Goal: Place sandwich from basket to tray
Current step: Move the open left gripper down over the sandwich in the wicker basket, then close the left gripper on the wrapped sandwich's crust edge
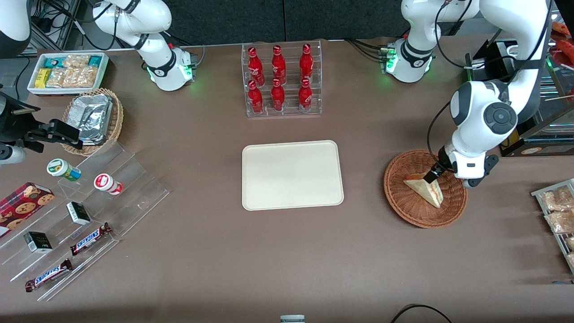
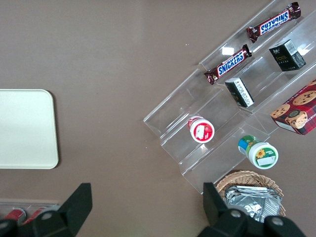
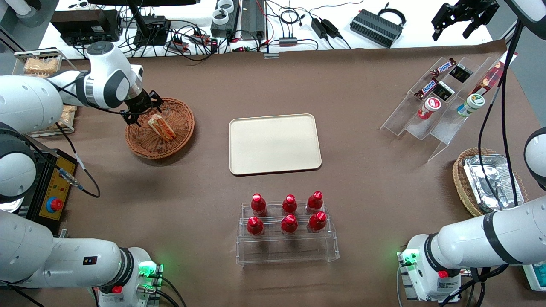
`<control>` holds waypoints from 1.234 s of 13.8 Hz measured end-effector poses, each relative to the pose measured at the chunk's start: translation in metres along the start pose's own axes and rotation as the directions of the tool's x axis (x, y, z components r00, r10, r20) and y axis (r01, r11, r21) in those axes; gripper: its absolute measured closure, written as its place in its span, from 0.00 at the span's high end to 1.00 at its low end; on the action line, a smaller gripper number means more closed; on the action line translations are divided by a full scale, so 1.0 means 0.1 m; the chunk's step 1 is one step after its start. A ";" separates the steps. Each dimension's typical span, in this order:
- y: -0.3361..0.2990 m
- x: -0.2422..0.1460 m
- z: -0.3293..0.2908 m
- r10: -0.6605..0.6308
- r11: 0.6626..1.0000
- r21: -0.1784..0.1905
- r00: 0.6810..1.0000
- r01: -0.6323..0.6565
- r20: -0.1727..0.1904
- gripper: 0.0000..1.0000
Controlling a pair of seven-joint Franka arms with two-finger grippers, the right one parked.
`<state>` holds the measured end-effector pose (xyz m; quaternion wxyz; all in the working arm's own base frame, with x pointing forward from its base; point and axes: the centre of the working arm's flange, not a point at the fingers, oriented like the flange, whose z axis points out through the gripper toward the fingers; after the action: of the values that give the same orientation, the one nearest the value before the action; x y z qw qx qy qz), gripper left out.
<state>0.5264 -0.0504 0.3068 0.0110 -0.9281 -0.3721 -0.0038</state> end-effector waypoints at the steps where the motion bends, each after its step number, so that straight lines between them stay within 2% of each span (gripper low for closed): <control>1: -0.01 -0.02 0.07 -0.013 1.000 -0.009 1.000 0.013 -0.005 1.00; 6: 0.01 -0.02 0.35 -0.047 0.998 -0.037 0.999 0.046 -0.017 1.00; 9: 0.03 -0.01 0.51 -0.059 0.997 -0.042 0.998 0.058 -0.015 1.00; 11: 0.03 -0.01 0.55 -0.080 0.996 -0.043 0.997 0.080 -0.013 0.95; 13: 0.03 -0.01 0.56 -0.095 0.995 -0.045 0.995 0.095 -0.013 0.76; 16: 0.10 0.02 0.48 -0.094 0.994 -0.057 0.995 0.092 -0.022 0.43; 17: 0.16 0.01 0.43 -0.084 0.996 -0.044 0.996 0.084 -0.015 0.33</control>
<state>0.5382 -0.0602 0.2639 -0.0061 -0.9116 -0.4105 -0.0198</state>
